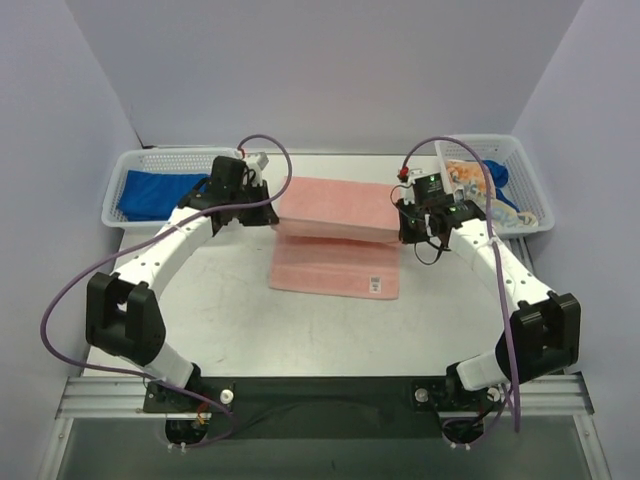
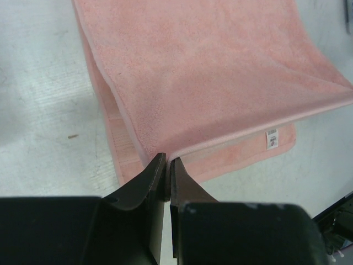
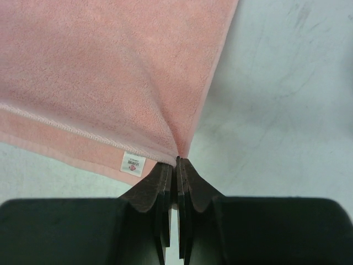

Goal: Fold and stack the towels
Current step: Fold the towel

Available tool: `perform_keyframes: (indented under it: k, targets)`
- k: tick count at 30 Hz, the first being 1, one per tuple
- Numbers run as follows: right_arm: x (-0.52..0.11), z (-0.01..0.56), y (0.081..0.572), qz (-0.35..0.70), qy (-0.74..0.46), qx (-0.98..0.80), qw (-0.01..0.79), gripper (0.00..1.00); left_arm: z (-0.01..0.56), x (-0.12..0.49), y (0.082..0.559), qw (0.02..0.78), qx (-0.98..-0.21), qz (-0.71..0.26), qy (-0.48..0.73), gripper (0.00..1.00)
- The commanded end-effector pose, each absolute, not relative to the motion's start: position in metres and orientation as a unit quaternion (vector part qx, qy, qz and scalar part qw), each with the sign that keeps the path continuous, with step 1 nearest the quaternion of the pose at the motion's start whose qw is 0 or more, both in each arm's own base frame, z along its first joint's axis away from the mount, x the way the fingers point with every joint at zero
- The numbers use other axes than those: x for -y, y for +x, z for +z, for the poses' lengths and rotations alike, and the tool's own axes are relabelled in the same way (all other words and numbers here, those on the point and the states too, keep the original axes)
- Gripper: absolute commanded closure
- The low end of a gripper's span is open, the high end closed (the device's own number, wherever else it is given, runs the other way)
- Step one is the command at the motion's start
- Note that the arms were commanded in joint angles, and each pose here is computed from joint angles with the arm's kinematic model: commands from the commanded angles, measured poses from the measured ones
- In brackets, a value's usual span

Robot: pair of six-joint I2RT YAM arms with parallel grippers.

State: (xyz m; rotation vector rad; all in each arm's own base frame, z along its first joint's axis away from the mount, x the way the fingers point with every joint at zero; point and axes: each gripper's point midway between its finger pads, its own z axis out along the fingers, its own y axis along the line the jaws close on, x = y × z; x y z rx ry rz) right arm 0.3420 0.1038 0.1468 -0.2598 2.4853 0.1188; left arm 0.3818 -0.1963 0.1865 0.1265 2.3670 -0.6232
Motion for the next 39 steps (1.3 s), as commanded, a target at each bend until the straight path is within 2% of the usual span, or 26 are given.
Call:
perform_keyframes:
  k: [1, 9, 20, 26, 28, 32, 35, 39]
  targets:
    - [-0.075, 0.132, 0.312, -0.003, -0.079, -0.959, 0.272, 1.00, 0.168, 0.161, 0.375, 0.335, -0.924, -0.181, 0.022, 1.00]
    - [-0.081, 0.065, 0.281, 0.011, -0.076, -0.982, 0.170, 1.00, 0.076, 0.162, 0.345, 0.234, -0.957, -0.171, 0.015, 1.00]
    - [-0.089, 0.015, 0.253, 0.028, -0.073, -0.994, 0.073, 1.00, 0.022, 0.163, 0.317, 0.167, -0.974, -0.155, 0.019, 1.00]
    - [-0.092, 0.004, 0.243, 0.038, -0.074, -0.996, 0.045, 1.00, 0.005, 0.165, 0.305, 0.141, -0.979, -0.147, 0.023, 0.94]
    - [-0.093, 0.008, 0.242, 0.042, -0.076, -0.995, 0.051, 0.98, 0.011, 0.164, 0.306, 0.149, -0.977, -0.147, 0.024, 0.90]
    - [-0.094, 0.022, 0.239, 0.049, -0.076, -0.993, 0.076, 0.83, 0.036, 0.162, 0.309, 0.182, -0.972, -0.150, 0.022, 0.82]
    - [-0.099, 0.035, 0.235, 0.059, -0.083, -0.990, 0.098, 0.83, 0.053, 0.163, 0.305, 0.198, -0.966, -0.162, 0.018, 0.77]
    - [-0.111, 0.044, 0.221, 0.089, -0.092, -0.986, 0.110, 0.82, 0.059, 0.164, 0.286, 0.201, -0.964, -0.175, 0.016, 0.62]
